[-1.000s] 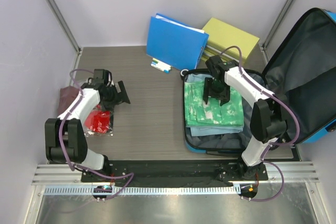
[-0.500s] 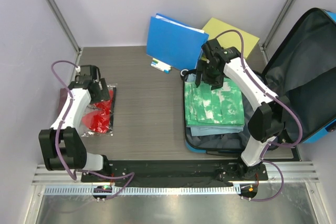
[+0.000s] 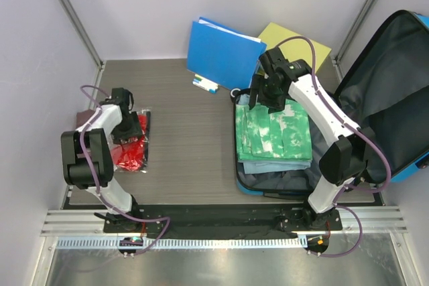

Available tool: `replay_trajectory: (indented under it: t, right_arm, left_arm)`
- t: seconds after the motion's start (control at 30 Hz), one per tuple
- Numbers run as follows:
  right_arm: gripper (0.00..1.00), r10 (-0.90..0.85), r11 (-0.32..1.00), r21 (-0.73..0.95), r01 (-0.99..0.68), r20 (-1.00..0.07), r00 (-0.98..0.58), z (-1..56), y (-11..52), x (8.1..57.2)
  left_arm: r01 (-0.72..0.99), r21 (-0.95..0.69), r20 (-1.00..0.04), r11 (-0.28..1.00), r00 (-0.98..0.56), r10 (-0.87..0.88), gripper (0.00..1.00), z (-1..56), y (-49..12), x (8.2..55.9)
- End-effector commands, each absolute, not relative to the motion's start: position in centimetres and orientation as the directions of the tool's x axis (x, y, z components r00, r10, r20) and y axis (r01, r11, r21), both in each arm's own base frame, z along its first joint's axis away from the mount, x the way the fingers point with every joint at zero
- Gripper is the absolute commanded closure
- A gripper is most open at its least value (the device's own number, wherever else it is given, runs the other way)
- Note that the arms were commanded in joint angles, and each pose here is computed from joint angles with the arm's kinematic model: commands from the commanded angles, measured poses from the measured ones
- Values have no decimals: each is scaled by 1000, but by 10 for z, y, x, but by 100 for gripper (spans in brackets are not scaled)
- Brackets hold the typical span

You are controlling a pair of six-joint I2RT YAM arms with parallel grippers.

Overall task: Pack the luggage
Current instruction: Move the household item to the center of the board.

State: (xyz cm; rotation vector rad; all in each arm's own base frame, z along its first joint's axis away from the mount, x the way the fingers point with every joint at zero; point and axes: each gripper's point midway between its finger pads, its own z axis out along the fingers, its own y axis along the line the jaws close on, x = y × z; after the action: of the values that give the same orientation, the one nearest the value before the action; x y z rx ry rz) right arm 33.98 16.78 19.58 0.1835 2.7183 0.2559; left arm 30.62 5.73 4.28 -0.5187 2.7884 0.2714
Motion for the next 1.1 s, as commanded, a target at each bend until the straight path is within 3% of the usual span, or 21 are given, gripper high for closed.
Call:
replay_trajectory:
  t: [0.0,0.3,0.5,0.63,0.73,0.97,1.07]
  right_arm:
    - [28,168,965,256,51,-459,-872,232,172,342]
    - [28,128,955,298,-9,-438,-890,230,197,340]
    - [28,110,949,312,-33,-428,-897,226,219,334]
    - [28,96,946,321,-49,-420,-902,221,232,332]
    - [28,79,941,331,-69,-414,-907,218,243,330]
    - [29,45,933,344,-110,-412,-910,217,260,334]
    - [28,45,929,351,-116,-418,-907,220,264,337]
  left_arm:
    - [-358,-38,-327,933,-878,-351,34,43,12,324]
    - [-223,-269,-252,937,-923,-291,30,42,-136,331]
    - [-187,-345,-289,920,-911,-294,27,77,-160,344]
    - [-180,-213,-381,960,-890,-251,11,107,-116,353]
    - [-298,-87,-435,951,-847,-305,4,117,-34,360]
    - [-409,158,-430,899,-848,-310,0,103,60,351]
    - [-432,141,-379,891,-855,-354,0,80,65,347]
